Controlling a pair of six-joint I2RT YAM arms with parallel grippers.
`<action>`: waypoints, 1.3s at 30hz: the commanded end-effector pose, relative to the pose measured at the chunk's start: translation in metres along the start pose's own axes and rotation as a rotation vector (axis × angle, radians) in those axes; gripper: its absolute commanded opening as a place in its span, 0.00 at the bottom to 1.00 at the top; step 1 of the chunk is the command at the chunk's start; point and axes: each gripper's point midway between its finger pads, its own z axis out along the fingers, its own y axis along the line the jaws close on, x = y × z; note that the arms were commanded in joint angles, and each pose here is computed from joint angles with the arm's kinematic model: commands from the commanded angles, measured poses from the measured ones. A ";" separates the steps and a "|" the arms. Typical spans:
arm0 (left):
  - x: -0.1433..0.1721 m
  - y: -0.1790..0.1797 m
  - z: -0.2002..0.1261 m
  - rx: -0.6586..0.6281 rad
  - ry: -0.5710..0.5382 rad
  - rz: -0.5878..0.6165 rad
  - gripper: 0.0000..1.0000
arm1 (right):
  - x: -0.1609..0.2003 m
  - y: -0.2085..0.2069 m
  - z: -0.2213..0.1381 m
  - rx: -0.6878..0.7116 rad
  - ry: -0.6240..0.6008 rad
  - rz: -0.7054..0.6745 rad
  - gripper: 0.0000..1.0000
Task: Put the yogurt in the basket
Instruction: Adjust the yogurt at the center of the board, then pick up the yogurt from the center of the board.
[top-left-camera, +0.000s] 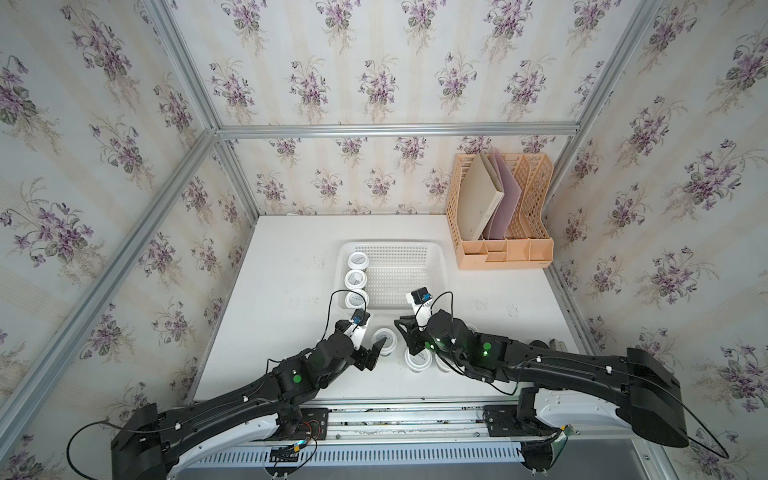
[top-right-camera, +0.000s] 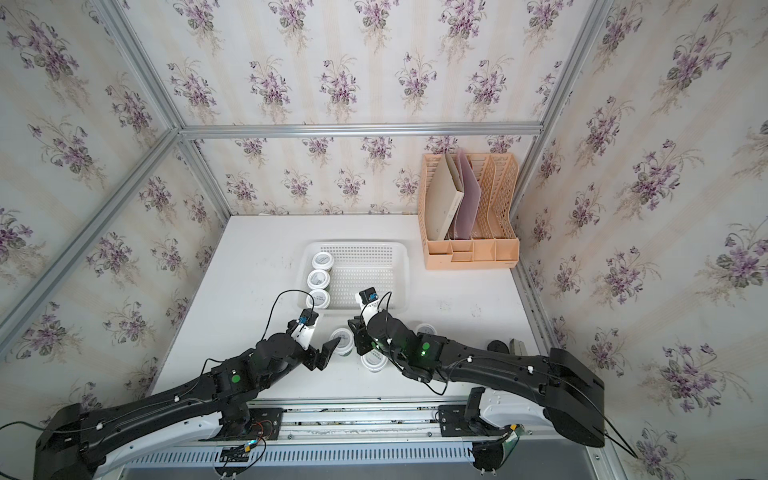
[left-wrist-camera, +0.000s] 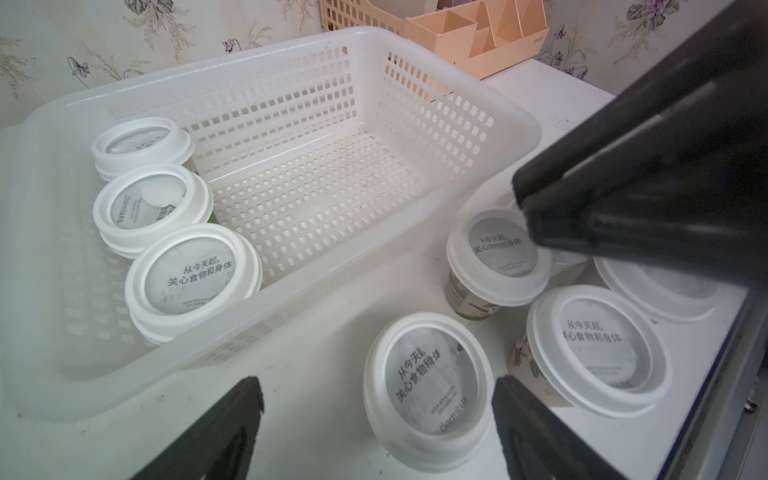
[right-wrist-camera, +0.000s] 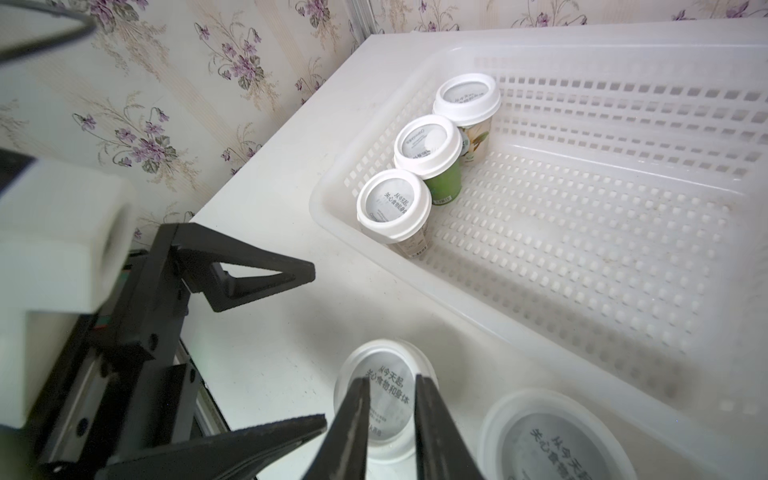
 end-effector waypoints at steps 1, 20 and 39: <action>0.031 0.001 -0.005 0.009 0.087 -0.009 0.93 | 0.001 -0.012 -0.011 0.048 -0.002 -0.015 0.26; 0.069 -0.026 0.018 -0.011 0.100 0.047 0.93 | 0.011 -0.033 -0.031 0.106 -0.001 -0.007 0.26; 0.062 -0.029 0.029 -0.006 0.008 0.059 0.95 | 0.016 -0.036 -0.028 0.127 0.024 -0.013 0.26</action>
